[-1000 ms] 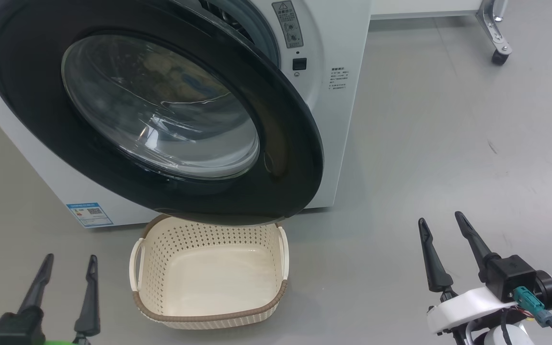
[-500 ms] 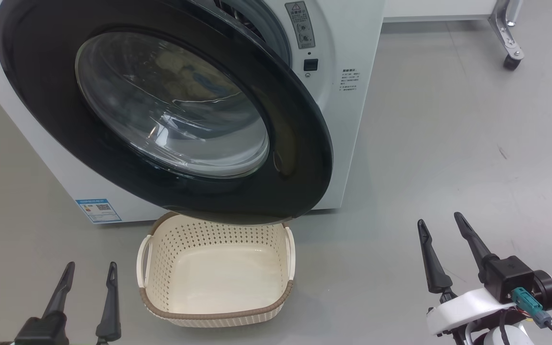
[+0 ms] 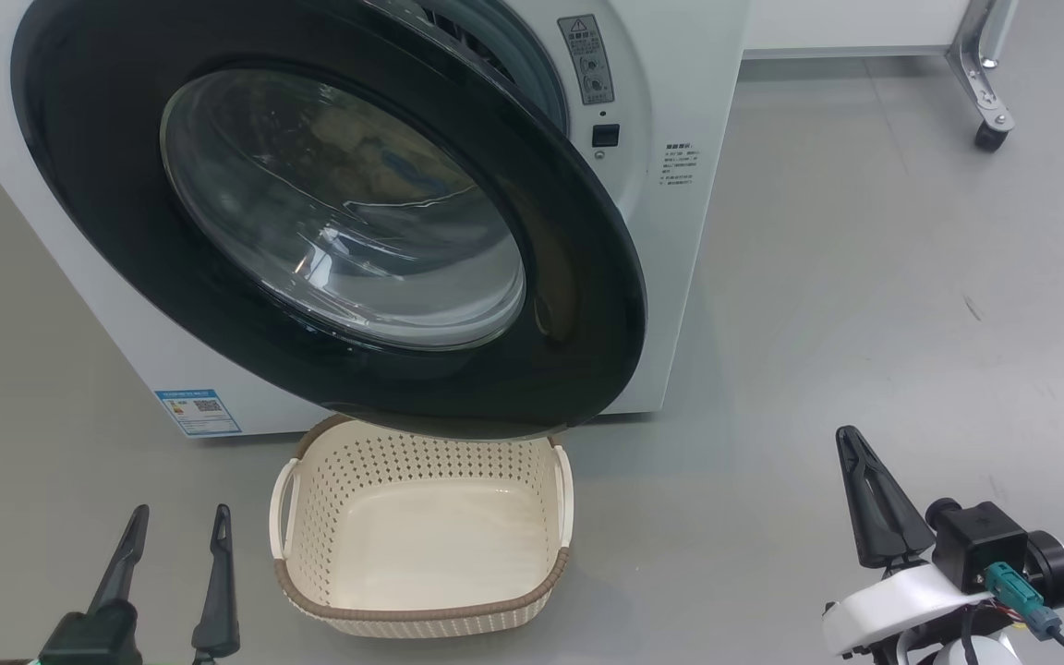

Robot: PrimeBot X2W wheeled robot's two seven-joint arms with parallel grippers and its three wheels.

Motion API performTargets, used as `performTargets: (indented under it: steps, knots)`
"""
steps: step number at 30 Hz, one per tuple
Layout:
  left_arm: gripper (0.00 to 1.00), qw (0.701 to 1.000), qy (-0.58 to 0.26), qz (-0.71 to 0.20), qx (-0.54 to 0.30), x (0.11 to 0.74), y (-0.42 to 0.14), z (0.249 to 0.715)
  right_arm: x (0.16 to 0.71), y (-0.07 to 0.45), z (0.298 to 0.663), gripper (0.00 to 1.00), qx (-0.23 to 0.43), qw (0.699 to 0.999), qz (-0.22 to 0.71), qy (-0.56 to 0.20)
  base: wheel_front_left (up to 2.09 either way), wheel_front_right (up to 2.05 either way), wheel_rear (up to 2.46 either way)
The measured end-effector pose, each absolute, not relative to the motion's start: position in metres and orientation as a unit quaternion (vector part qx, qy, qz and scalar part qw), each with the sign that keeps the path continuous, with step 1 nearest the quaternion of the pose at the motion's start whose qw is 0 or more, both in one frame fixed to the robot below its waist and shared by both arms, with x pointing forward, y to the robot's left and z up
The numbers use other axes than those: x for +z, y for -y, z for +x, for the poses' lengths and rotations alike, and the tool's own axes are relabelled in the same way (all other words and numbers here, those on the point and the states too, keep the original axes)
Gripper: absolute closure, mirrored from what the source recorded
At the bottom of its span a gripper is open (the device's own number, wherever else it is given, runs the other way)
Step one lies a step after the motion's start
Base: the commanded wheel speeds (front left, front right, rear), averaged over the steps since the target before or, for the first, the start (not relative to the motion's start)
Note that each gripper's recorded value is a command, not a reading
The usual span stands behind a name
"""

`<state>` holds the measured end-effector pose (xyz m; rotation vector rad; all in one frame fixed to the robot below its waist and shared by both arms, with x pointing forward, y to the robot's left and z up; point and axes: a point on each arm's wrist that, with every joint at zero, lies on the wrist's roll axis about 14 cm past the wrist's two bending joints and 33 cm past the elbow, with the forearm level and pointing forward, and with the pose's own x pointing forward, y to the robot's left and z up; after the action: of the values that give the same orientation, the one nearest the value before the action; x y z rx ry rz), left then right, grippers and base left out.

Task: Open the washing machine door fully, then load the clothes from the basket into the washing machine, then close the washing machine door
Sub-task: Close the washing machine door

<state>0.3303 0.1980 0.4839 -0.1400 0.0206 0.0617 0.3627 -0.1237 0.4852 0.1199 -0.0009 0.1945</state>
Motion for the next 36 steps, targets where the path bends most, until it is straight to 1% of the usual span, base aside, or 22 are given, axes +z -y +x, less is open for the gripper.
performTargets:
  steps: [8, 12, 19, 29, 36]
  knots:
    - [0.0, 0.997, -0.003, -0.069, 0.032, 0.486, -0.196, 0.328, 0.484, 0.123, 0.362, 1.0, 0.1, 0.993, 0.057, -0.001, 0.0, 0.0, 0.0]
    - [0.0, 0.997, -0.005, -0.072, 0.034, 0.485, -0.195, 0.325, 0.485, 0.12, 0.364, 1.0, 0.112, 0.992, 0.05, -0.001, 0.0, 0.0, 0.0]
    - [0.0, 0.996, -0.007, -0.071, 0.047, 0.483, -0.201, 0.317, 0.492, 0.088, 0.371, 1.0, 0.171, 0.984, 0.04, 0.01, 0.0, 0.0, 0.0]
    - [0.0, 0.995, 0.001, -0.069, 0.071, 0.487, -0.214, 0.31, 0.511, 0.026, 0.385, 1.0, 0.27, 0.962, 0.031, 0.035, 0.0, 0.0, 0.0]
    - [0.0, 0.994, 0.008, -0.071, 0.078, 0.492, -0.216, 0.316, 0.521, 0.002, 0.408, 1.0, 0.302, 0.952, 0.018, 0.043, 0.0, 0.0, 0.0]
